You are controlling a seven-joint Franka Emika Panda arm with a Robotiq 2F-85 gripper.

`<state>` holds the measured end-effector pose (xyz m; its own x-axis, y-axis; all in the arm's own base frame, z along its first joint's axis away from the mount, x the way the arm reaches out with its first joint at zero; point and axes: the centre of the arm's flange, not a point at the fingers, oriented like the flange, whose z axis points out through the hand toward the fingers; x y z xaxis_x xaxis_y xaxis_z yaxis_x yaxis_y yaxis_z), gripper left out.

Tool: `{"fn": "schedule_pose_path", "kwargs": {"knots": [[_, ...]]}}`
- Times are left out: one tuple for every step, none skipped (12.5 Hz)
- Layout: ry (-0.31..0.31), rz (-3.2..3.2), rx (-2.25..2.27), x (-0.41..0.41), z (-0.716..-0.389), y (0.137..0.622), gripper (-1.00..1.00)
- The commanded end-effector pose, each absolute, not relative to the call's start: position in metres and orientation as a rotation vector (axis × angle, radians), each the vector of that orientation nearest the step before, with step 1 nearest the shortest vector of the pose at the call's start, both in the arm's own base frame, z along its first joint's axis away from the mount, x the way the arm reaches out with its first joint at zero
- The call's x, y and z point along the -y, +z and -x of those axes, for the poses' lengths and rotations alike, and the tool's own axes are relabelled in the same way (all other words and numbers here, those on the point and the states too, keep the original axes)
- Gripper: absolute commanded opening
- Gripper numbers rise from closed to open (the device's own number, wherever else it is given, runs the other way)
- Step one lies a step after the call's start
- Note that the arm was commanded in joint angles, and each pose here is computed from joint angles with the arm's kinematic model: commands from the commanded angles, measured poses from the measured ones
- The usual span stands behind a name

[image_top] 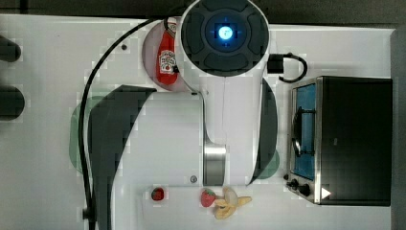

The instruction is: Drag strainer left to right.

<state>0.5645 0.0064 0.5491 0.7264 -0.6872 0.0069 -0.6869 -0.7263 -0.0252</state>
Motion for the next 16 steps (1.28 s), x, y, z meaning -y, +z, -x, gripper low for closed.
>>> {"fn": "schedule_pose_path", "kwargs": {"knots": [[-0.030,2.751,-1.526,0.008,-0.401,0.637,0.60],[-0.029,2.752,-1.523,0.006,-0.401,0.636,0.82],[-0.026,2.761,-1.511,0.001,-0.402,0.635,1.00],[-0.026,2.784,-1.485,-0.010,-0.403,0.633,1.00],[-0.026,2.820,-1.444,-0.027,-0.404,0.631,1.00],[-0.031,2.864,-1.391,-0.049,-0.406,0.626,1.00],[-0.038,2.913,-1.331,-0.074,-0.406,0.621,1.00],[-0.063,2.952,-1.270,-0.101,-0.408,0.616,1.00],[-0.102,2.979,-1.212,-0.126,-0.411,0.611,1.00],[-0.125,3.011,-1.149,-0.152,-0.412,0.603,1.00],[-0.137,3.037,-1.100,-0.177,-0.413,0.592,1.00],[-0.134,3.053,-1.084,-0.200,-0.414,0.578,1.00],[-0.122,3.054,-1.109,-0.222,-0.415,0.561,1.00],[-0.107,3.041,-1.164,-0.243,-0.415,0.542,1.00],[-0.086,3.016,-1.243,-0.261,-0.416,0.519,1.00],[-0.066,2.972,-1.339,-0.277,-0.417,0.496,1.00]]}}
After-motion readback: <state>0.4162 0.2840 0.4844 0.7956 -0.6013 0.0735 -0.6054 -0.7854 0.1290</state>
